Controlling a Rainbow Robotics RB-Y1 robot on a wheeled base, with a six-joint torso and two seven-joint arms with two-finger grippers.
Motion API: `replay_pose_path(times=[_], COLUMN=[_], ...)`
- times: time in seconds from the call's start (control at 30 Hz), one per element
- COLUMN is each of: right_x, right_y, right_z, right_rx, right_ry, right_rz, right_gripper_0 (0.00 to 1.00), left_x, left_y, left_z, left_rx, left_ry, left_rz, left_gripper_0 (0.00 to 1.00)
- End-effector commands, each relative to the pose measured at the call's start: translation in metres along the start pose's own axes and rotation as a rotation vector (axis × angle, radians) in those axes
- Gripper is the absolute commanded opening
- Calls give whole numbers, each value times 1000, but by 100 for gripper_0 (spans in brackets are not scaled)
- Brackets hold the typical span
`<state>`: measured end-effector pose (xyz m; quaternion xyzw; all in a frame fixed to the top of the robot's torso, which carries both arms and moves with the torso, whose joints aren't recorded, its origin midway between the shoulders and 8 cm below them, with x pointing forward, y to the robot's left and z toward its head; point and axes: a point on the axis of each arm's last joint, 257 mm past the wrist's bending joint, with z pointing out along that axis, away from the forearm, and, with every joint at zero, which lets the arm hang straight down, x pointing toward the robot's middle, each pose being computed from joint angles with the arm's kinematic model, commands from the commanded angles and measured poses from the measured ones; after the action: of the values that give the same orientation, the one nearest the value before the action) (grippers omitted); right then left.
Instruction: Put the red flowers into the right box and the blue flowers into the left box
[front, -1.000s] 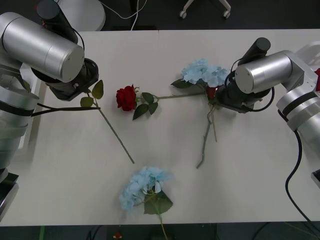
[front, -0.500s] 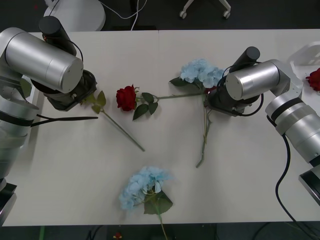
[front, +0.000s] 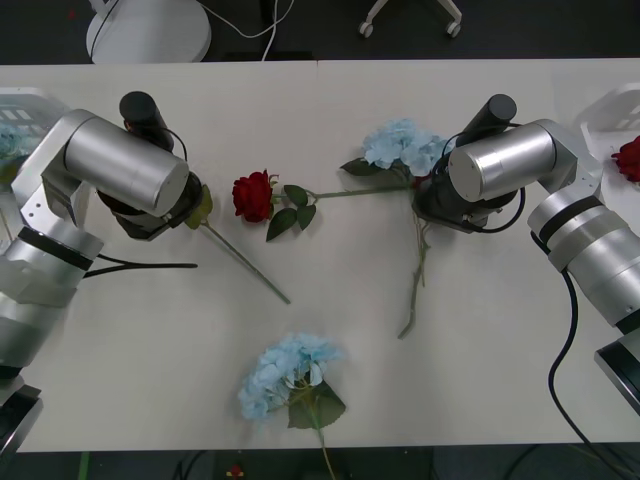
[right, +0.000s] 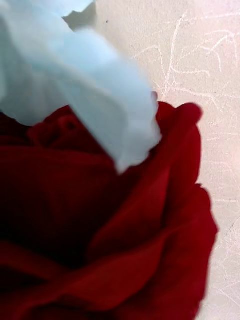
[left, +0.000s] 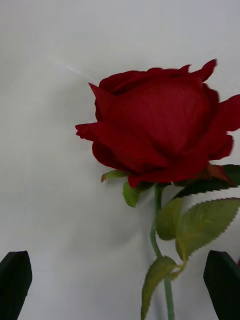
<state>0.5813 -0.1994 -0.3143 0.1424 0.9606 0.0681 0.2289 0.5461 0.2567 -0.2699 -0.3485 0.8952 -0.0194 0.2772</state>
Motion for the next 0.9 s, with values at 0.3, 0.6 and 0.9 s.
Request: replay_pose_path(times=[0.3, 0.6, 0.9], right_x=[-39, -108, -136], right_y=[-11, -74, -164], right_z=[-21, -75, -68], right_rx=[8, 55, 213], right_ry=[-63, -135, -195], right_rz=[-64, -193, -238], right_gripper_0=[0, 0, 0], left_x=[-12, -13, -6], left_y=[-54, -50, -38], left_z=[18, 33, 54], left_rx=[19, -2, -8], left_ry=[-33, -55, -73], left_rz=[78, 113, 138], left_gripper_0=[100, 84, 0])
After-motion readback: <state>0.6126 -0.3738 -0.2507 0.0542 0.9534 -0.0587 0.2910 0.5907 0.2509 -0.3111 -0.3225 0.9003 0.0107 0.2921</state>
